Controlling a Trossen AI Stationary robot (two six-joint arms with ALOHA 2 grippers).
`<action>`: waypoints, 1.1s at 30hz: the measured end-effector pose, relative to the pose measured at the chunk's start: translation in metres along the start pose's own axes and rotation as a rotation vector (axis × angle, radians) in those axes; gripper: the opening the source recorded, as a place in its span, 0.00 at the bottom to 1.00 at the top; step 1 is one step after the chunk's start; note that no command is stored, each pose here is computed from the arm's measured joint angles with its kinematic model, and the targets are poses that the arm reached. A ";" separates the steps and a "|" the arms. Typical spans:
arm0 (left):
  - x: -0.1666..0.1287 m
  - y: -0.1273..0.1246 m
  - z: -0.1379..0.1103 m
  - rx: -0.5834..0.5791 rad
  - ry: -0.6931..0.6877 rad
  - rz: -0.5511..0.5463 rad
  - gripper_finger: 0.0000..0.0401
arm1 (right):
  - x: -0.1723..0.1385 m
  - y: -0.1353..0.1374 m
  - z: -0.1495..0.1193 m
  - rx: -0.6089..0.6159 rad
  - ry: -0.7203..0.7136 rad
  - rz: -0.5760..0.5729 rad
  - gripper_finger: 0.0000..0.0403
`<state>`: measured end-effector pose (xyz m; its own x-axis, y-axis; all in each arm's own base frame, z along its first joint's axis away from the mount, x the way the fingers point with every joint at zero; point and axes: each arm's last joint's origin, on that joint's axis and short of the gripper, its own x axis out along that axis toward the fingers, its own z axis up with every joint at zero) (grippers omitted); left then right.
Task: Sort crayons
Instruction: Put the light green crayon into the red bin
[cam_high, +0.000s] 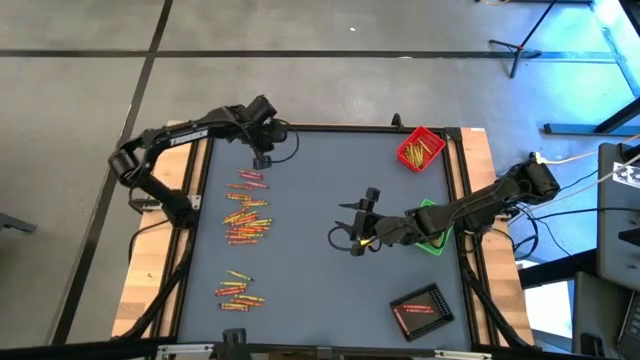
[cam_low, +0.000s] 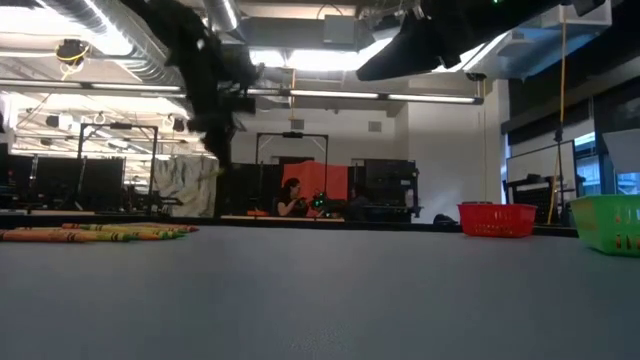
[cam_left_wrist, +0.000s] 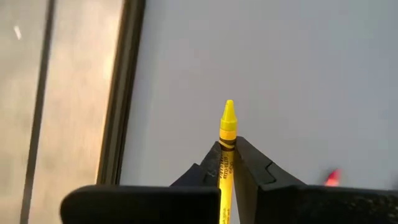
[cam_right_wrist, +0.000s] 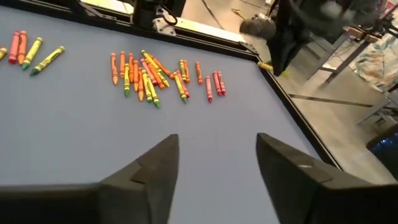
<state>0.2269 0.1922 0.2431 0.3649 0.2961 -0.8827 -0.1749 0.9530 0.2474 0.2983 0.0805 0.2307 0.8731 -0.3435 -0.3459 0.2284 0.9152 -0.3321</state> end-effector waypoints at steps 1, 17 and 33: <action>-0.006 -0.004 0.005 -0.001 -0.048 -0.002 0.01 | 0.000 0.000 0.000 0.000 0.000 -0.001 0.59; -0.029 -0.112 0.010 0.131 -0.860 -0.145 0.00 | 0.024 -0.037 -0.003 0.000 0.009 0.012 0.63; -0.016 -0.175 0.030 0.231 -1.151 -0.207 0.00 | 0.068 -0.050 -0.009 0.009 -0.188 0.162 0.63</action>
<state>0.2790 0.0230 0.2257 0.9934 -0.0935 -0.0664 0.1097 0.9436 0.3124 0.3422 0.0095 0.2159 0.9633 -0.1474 -0.2245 0.0818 0.9572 -0.2775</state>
